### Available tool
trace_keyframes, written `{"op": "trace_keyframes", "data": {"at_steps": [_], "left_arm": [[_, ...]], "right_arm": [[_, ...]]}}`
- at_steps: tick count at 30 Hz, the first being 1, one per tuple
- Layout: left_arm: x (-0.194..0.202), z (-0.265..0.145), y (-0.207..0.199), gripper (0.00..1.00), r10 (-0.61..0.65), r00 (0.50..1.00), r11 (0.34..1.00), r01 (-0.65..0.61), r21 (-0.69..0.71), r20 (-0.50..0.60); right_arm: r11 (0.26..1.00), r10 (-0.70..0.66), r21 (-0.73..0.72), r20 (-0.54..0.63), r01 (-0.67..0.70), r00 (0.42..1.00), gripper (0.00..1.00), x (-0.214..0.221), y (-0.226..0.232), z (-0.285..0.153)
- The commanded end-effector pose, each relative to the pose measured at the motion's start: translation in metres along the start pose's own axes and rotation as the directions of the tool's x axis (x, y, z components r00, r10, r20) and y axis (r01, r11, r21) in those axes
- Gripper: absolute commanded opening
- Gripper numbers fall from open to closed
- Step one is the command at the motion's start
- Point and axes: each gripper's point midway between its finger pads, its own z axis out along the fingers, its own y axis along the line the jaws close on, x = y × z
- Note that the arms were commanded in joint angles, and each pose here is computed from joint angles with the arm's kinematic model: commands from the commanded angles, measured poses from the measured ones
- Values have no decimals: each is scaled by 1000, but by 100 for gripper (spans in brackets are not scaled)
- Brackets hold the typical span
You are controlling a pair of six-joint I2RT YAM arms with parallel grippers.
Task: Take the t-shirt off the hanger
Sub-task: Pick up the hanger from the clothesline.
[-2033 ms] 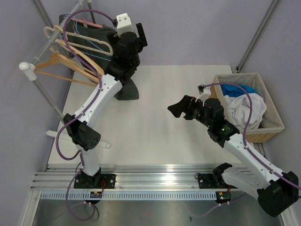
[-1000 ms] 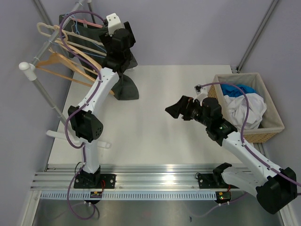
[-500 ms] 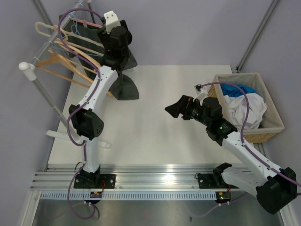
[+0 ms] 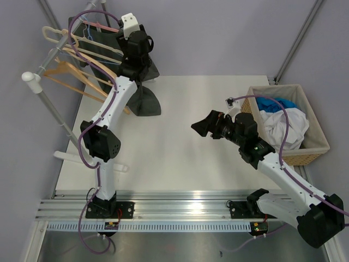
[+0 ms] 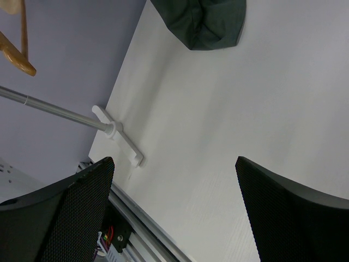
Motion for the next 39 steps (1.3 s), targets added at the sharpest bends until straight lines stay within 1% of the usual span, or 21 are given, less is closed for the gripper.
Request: {"op": "trace_keyframes", "data": {"at_steps": [1,3,4,6,8,9,13,15,20,21,22,23,24,29,31,34,39], "left_arm": [[-28,-1,6,63,-60,996,998,62,-23,64],[-28,-1,6,59,-55,996,998,57,-24,65],[-28,-1,6,55,-55,996,998,57,-24,65],[-29,-1,6,54,-53,996,998,55,-22,66],[-31,-1,7,46,-52,996,998,54,-22,68],[-31,-1,7,44,-52,996,998,54,-23,68],[-31,-2,8,43,-46,997,999,48,-24,68],[-35,-4,8,37,-47,996,999,49,-24,76],[-38,-4,8,33,-39,996,999,40,-17,80],[-38,-3,6,34,-41,996,999,42,-9,81],[-35,-2,5,39,-37,996,999,38,-4,78],[-36,-2,4,46,-41,996,999,41,-2,81],[-36,-2,4,57,-38,996,999,38,-3,81],[-38,2,12,61,-6,994,998,12,-57,106],[-39,4,12,63,-15,994,999,21,-48,110],[-41,6,10,63,-34,993,999,37,-25,115],[-34,11,9,59,-24,993,999,28,-30,116]], "right_arm": [[998,-14,-69,17,15,1000,99,-8,19,-3],[997,-15,-71,18,16,1000,99,-9,20,-3],[997,-14,-70,19,16,1000,99,-9,19,-3],[998,-13,-67,13,14,1000,100,-8,18,-2],[998,-13,-67,11,13,1000,99,-8,18,-1],[998,-13,-68,10,13,1000,99,-7,18,-1],[998,-13,-66,4,13,1000,99,-6,17,0],[998,-14,-63,3,14,1000,100,-6,16,1],[998,-13,-62,-2,12,1000,99,-5,16,3],[998,-12,-59,-1,12,1000,99,-5,15,3],[998,-11,-56,-5,11,1000,99,-5,14,4],[998,-11,-56,-7,10,1000,99,-4,14,4],[998,-13,-61,-9,12,1000,99,-4,15,4],[998,-13,-59,-4,13,1000,100,-4,16,3],[998,-20,-54,-4,20,1000,99,-3,16,4],[998,-23,-57,-12,22,1000,100,-1,18,5],[998,-43,-49,-20,42,999,99,2,22,8]]}}
